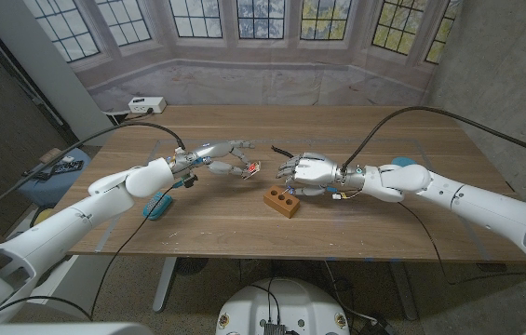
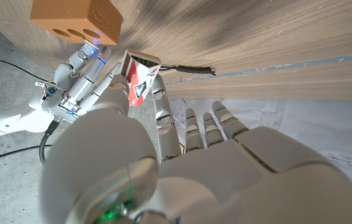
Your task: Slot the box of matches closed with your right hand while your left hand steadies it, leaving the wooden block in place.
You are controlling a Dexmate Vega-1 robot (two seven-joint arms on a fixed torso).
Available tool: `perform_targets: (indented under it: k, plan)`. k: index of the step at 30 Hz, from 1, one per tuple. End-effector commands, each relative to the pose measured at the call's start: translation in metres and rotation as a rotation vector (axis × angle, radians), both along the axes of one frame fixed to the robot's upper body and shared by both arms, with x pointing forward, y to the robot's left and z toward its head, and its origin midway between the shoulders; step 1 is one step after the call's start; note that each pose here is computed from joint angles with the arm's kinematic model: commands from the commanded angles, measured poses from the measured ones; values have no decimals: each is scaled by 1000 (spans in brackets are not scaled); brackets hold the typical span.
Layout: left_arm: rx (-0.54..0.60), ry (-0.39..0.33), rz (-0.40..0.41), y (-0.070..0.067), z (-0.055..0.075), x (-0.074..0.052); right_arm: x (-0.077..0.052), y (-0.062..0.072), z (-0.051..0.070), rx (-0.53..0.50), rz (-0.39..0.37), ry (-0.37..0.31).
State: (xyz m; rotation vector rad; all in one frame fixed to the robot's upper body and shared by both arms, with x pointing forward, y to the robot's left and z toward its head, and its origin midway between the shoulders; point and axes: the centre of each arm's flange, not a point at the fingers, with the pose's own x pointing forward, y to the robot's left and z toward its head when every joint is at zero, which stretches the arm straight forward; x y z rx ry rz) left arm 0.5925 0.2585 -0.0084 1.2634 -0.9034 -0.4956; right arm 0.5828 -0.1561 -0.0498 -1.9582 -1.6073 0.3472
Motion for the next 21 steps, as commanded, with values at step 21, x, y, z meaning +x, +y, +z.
perform_targets:
  k: [21]
  plan:
    - [1,7,-4,-3,-3,3,-3,-1,-2,21,-6,22]
